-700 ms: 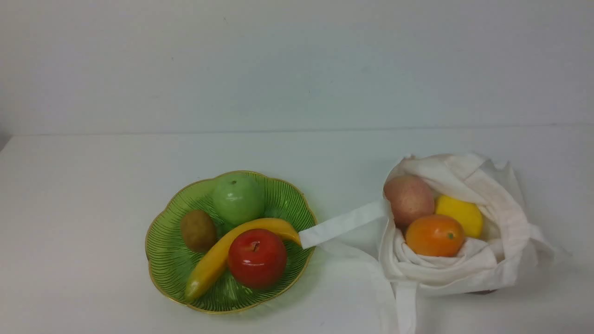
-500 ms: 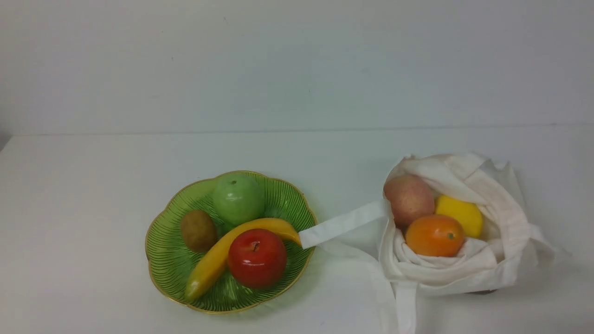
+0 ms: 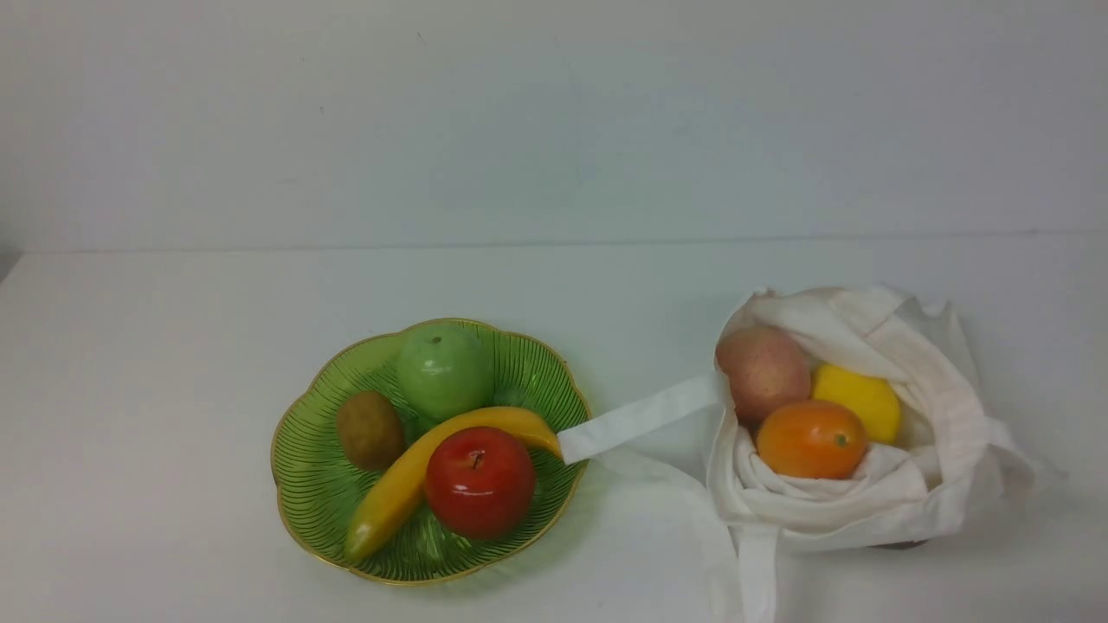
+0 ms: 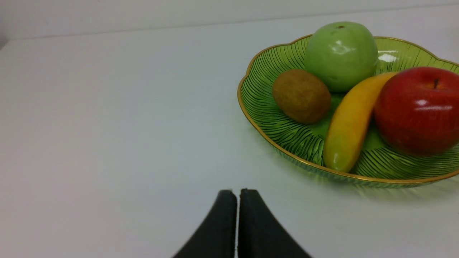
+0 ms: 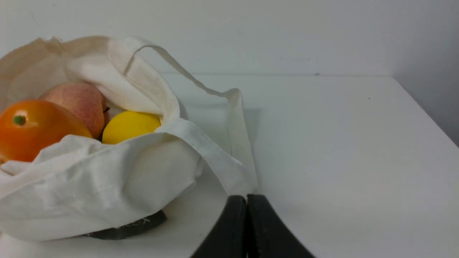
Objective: Take the fruit out of the cloth bag on the white table and place them on a plate.
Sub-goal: 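Reach into the bag and grasp a fruit with the right gripper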
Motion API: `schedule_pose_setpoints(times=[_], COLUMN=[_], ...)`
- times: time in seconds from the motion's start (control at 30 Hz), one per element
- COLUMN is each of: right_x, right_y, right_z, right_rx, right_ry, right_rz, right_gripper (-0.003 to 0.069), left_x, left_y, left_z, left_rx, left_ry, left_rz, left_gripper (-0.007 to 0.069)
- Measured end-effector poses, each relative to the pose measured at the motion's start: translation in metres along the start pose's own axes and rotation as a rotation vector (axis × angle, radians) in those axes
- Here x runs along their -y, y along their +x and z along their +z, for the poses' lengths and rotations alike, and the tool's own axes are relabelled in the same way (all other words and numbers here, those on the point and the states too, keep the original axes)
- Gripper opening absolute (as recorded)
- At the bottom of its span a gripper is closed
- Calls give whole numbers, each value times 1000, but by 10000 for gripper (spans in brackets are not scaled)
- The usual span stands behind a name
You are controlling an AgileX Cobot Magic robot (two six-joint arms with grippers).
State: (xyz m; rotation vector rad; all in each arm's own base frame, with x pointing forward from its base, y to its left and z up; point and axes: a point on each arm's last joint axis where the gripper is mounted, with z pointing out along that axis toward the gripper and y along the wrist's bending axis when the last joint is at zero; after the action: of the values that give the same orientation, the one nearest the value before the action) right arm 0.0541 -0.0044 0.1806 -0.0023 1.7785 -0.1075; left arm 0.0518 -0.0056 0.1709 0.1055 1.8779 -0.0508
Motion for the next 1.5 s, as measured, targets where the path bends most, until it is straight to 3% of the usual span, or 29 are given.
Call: schedule_pose_setpoints(times=[0.1, 0.23, 0.27, 0.47, 0.67, 0.77, 0.93, 1.07, 1.27, 1.37, 1.5], right_x=[0, -3, -2, 2, 3, 8, 5, -1, -14, -25, -41], right_y=[-1, -7, -14, -25, -27, -39, -102, -157, -178, -180, -173], right_z=[0, 0, -1, -3, -4, -9, -36, -39, 4, 41, 76], right_rx=[11, 89, 167, 294, 323, 426, 474, 272, -193, -402, -496], right_ry=[-5, -36, -53, -84, -84, -84, -178, -224, -281, -393, -548], right_rz=[34, 227, 369, 693, 743, 802, 633, 406, 155, 3, -26], right_gripper=[-14, -14, -14, -14, -14, -14, -14, -14, -14, -14, -12], left_x=[0, 0, 0, 0, 0, 0, 0, 0, 0, 0, 0], left_y=[0, 0, 0, 0, 0, 0, 0, 0, 0, 0, 0], left_z=[0, 0, 0, 0, 0, 0, 0, 0, 0, 0, 0], left_rx=[0, 0, 0, 0, 0, 0, 0, 0, 0, 0, 0], left_ry=[0, 0, 0, 0, 0, 0, 0, 0, 0, 0, 0], left_rz=[0, 0, 0, 0, 0, 0, 0, 0, 0, 0, 0], left_gripper=[-8, -8, -8, -8, -8, -8, -8, -8, -8, -8, -8])
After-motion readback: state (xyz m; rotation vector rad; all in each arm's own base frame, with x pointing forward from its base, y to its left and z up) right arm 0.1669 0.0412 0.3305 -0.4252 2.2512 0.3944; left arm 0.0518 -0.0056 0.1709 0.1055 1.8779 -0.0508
